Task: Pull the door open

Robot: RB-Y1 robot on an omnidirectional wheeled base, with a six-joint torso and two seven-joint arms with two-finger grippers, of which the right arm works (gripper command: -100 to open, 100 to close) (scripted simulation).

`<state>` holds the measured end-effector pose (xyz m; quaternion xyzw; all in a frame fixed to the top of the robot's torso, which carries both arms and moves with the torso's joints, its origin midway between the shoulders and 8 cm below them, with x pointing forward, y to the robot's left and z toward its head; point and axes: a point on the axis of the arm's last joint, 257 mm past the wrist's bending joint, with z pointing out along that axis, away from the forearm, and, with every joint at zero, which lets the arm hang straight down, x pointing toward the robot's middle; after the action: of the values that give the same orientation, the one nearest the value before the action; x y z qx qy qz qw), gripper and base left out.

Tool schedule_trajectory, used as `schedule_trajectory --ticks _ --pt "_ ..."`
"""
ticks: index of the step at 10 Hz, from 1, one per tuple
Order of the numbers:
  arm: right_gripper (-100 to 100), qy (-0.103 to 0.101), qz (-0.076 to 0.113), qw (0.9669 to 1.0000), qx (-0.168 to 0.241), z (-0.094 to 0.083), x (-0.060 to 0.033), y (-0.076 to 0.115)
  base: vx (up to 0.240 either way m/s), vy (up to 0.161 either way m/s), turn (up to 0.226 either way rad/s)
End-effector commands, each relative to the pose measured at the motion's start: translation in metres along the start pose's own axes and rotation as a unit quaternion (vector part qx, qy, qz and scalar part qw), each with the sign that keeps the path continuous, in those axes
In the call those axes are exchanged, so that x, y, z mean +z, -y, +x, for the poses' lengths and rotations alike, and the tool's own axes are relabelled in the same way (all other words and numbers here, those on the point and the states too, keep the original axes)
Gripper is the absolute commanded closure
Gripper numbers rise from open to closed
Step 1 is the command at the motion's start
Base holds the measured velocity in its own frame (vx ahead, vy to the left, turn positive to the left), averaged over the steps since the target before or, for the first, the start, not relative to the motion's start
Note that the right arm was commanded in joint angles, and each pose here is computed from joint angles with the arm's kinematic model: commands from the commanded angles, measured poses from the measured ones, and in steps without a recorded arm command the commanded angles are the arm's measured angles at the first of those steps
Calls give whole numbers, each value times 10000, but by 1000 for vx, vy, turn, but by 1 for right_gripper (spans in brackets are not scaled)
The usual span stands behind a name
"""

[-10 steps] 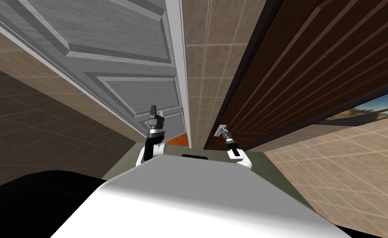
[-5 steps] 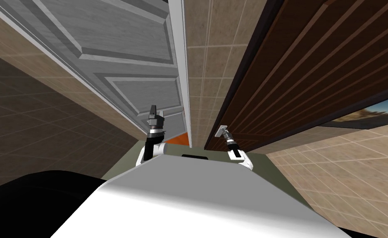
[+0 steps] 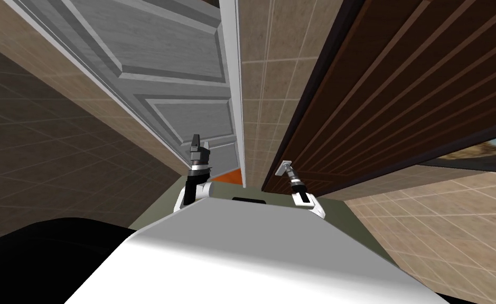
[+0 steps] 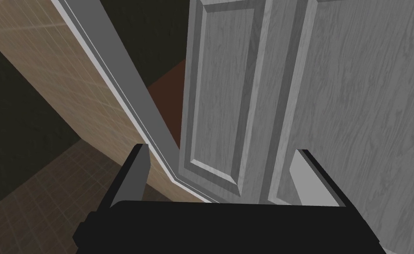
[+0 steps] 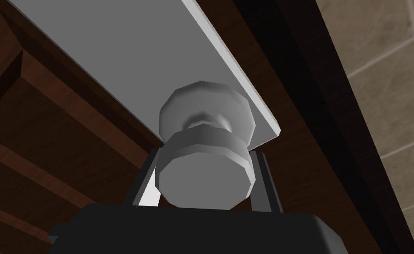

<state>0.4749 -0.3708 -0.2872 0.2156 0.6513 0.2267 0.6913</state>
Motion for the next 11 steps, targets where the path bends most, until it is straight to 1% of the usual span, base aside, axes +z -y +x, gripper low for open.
schedule_trajectory --ticks 1,2,3,4,5,7,8,9,10,11 --pt "100 18 16 9992 389 22 -42 -3 -31 -28 105" --pt "100 61 42 9981 615 -1 -70 16 -43 -41 149" --pt "100 61 42 9975 696 -1 -70 16 -33 -30 49" --pt "100 106 68 9952 966 -25 -100 36 -32 -18 77" --pt "100 106 67 9950 993 -25 -100 36 -27 -13 42" --pt "100 204 118 9880 1526 -74 -165 79 -42 -29 124" --pt "100 205 117 9867 1609 -74 -165 79 -36 -28 61" --pt "100 256 139 9816 1886 -98 -197 101 -30 -24 100" --pt "100 256 138 9811 1914 -98 -197 101 -26 -23 57" --pt "100 310 159 9746 2213 -122 -231 124 -38 -26 96"
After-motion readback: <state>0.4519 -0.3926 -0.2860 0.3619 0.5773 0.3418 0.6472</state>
